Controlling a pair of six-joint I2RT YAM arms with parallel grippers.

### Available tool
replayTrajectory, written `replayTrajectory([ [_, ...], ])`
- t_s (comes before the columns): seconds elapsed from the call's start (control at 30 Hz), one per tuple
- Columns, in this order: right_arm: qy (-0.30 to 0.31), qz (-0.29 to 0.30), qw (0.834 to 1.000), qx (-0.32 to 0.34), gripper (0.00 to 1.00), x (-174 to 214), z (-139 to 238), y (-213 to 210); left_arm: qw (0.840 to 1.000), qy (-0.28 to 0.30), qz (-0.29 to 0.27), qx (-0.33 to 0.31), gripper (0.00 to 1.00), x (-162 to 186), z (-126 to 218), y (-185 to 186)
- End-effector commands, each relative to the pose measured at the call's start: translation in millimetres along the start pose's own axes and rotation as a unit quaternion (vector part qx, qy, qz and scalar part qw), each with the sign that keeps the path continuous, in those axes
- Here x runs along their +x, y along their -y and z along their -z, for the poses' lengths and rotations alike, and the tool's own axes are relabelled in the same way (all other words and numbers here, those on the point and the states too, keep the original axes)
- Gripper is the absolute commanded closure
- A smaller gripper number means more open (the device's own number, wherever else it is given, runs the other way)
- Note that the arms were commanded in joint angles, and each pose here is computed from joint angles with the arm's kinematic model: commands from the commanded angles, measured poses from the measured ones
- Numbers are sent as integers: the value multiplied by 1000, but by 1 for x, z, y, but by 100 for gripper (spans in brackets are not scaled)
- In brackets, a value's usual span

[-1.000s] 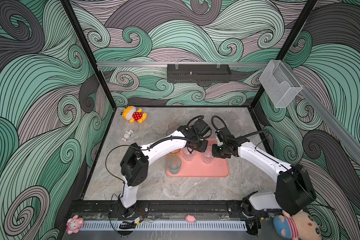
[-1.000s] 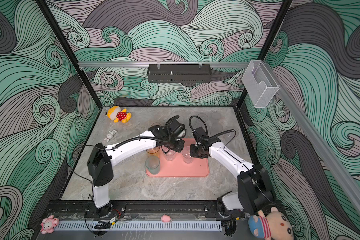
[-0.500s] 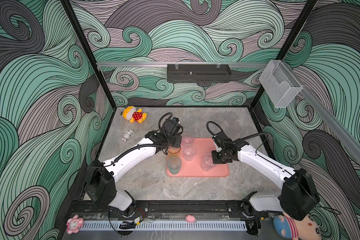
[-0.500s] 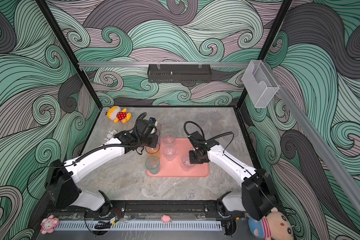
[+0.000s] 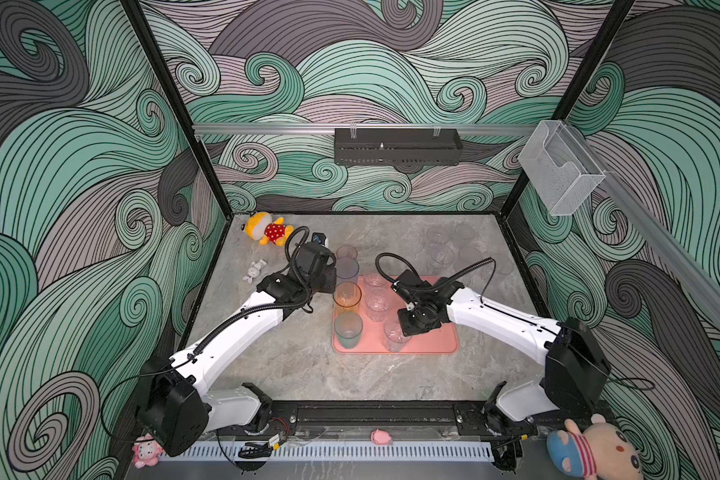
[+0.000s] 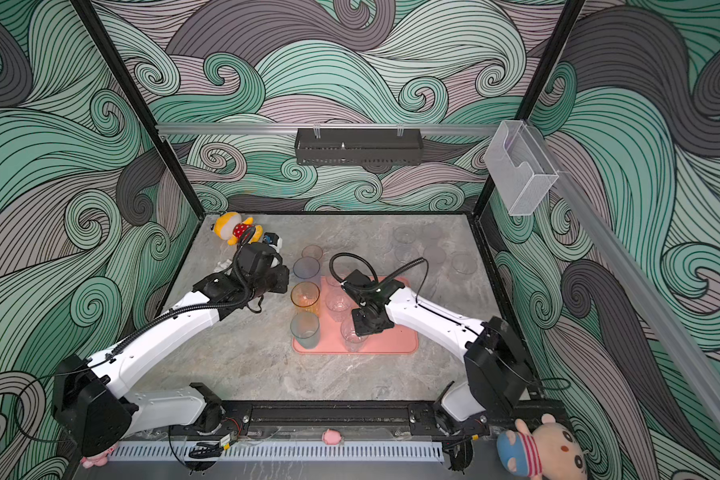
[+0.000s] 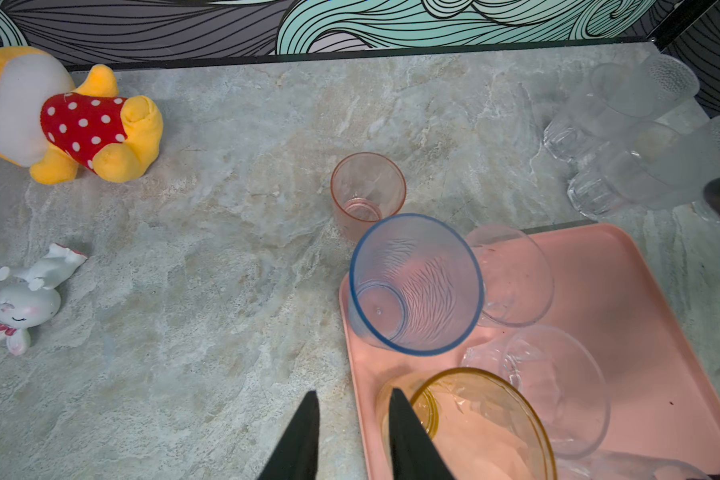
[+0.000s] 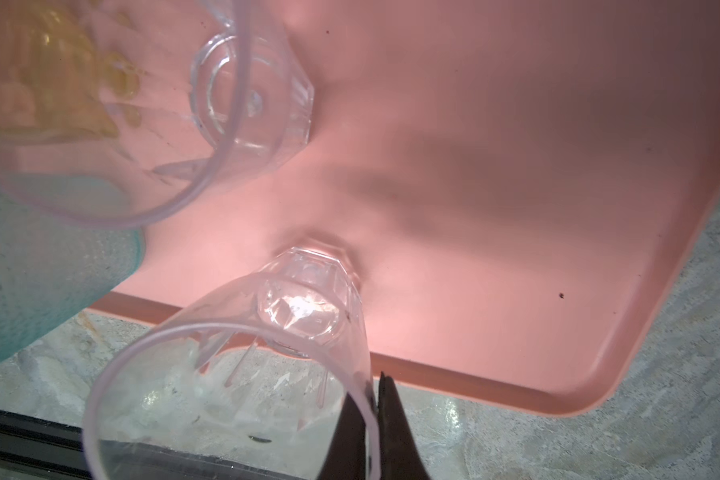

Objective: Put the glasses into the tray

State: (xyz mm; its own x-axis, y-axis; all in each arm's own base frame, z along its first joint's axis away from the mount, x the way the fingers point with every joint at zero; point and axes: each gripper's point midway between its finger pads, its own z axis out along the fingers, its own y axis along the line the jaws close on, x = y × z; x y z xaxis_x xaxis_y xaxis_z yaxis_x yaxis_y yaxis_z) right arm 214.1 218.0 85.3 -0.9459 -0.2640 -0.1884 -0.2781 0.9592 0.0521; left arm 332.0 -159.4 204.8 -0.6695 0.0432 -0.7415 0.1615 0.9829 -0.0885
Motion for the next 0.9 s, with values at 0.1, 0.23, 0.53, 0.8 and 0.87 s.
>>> replayTrajectory([
  [0.1, 13, 6, 1000, 11, 95, -13, -4, -24, 1000, 21, 14, 3, 68, -10, 5, -7],
  [0.23, 12, 6, 1000, 2, 95, -18, -8, -35, 1000, 17, 16, 4, 68, -9, 1, -8],
  [0.53, 2, 22, 1000, -11, 76, -19, -1, -40, 999, 17, 29, -1, 68, -12, 1, -17],
  [0.8, 83, 21, 995, -41, 50, -68, 79, -10, 995, 44, 84, -44, 48, -44, 9, -44],
  [0.87, 99, -13, 994, -35, 49, -88, 86, 19, 994, 55, 89, -40, 45, -59, 10, -41],
])
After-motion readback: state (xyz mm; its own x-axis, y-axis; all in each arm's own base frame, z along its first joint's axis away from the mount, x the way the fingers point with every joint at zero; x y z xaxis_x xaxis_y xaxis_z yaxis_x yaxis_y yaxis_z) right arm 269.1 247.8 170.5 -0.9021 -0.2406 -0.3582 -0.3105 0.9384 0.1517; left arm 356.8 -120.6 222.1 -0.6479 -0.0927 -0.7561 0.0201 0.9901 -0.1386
